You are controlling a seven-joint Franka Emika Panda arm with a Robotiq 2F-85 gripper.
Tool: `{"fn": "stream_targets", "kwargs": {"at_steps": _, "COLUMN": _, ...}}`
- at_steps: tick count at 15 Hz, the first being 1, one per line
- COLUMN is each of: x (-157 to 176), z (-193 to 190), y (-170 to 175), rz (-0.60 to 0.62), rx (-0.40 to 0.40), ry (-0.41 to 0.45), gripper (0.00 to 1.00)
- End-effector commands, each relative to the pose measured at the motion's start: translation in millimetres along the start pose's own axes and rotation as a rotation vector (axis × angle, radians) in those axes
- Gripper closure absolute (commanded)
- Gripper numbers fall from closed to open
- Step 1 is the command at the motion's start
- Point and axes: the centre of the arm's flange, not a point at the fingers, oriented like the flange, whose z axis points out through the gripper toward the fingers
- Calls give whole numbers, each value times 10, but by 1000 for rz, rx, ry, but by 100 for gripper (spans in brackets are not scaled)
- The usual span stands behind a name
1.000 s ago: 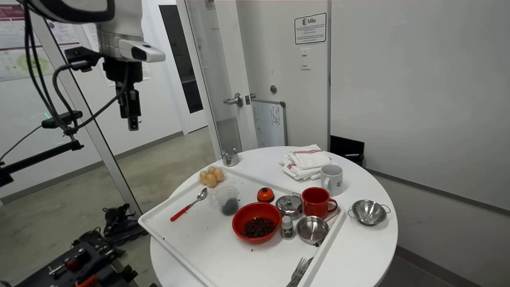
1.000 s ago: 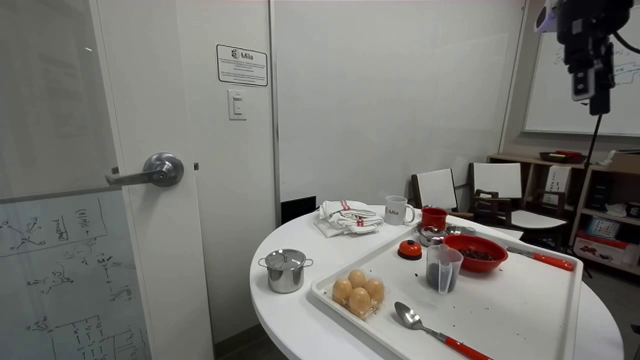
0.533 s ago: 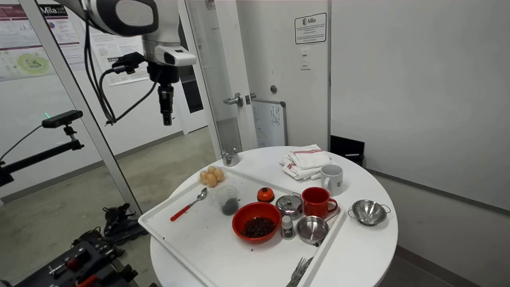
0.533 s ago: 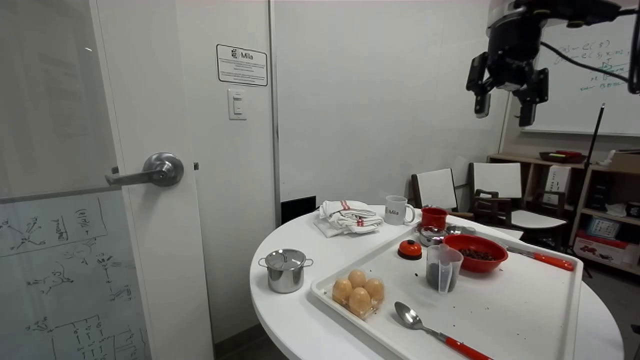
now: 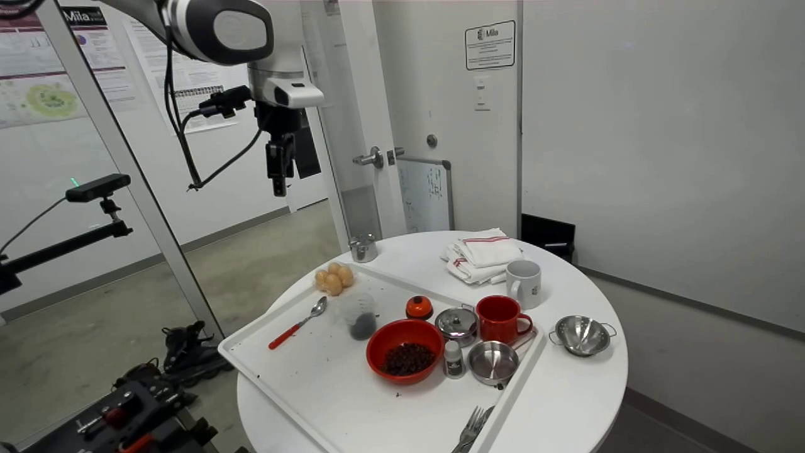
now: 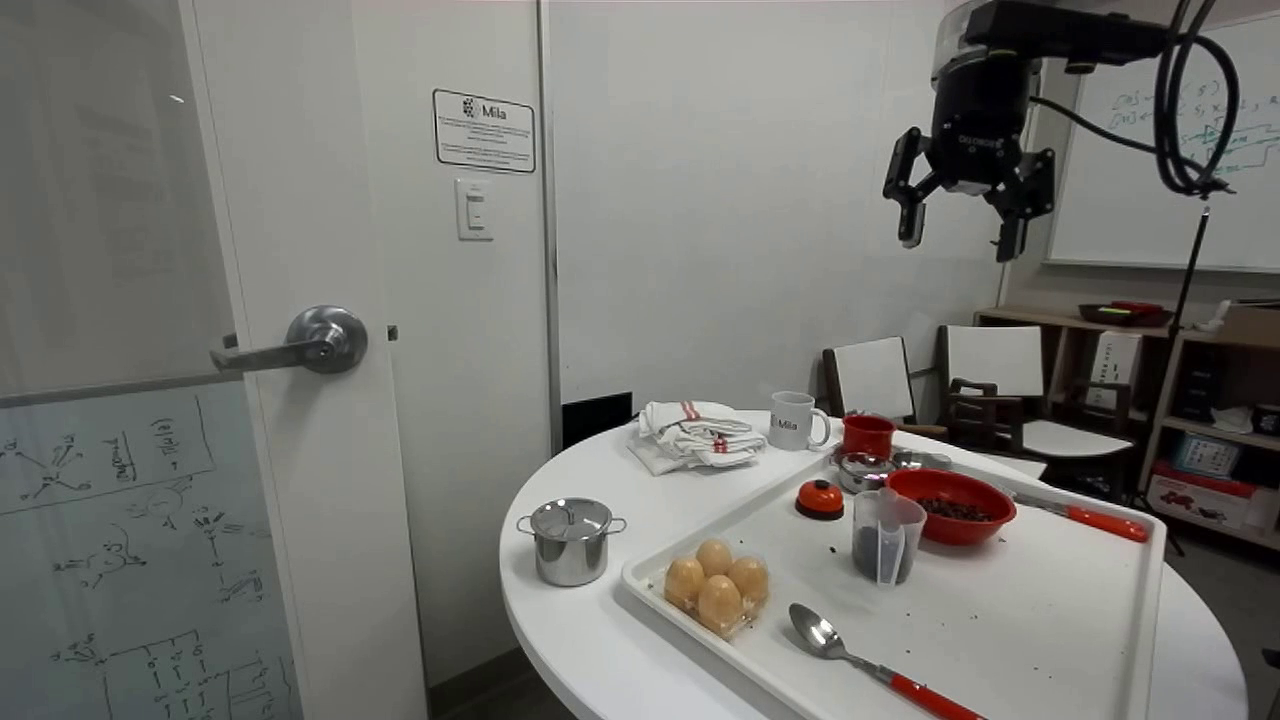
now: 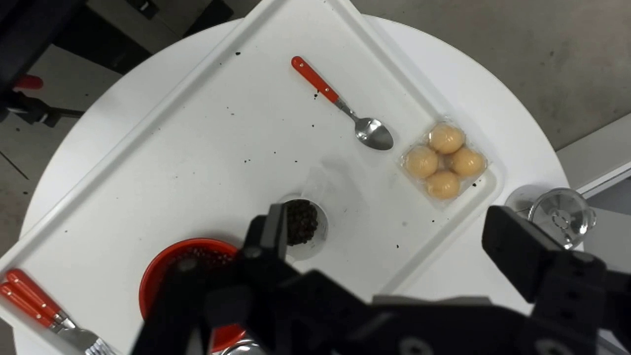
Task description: Pour the contents of the cup into the red bowl
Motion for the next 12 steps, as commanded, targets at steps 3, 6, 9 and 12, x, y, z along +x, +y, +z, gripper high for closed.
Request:
{"fn": "stream_targets", "kwargs": {"at_steps": 3, "x": -113, "z": 66, "y": -28, "rz": 204, "rx": -15, "ry": 117, "gripper": 0}}
{"fn": "stream_targets", "kwargs": {"at_steps": 6, "x": -223, "z": 147, "y": -140, "rz": 248, "rx": -46, "ry": 171, "gripper": 0}}
{"fn": "stream_targets", "kwargs": {"at_steps": 9, "x": -436, "z": 376, "y": -296, "rz": 262, "rx": -103, "ry": 208, "gripper": 0}}
{"fn": "stream_targets", "kwargs": {"at_steps": 12, "x": -579, "z": 648, "y": -346, "rz": 267, "rx": -144, "ry": 209, "gripper": 0}}
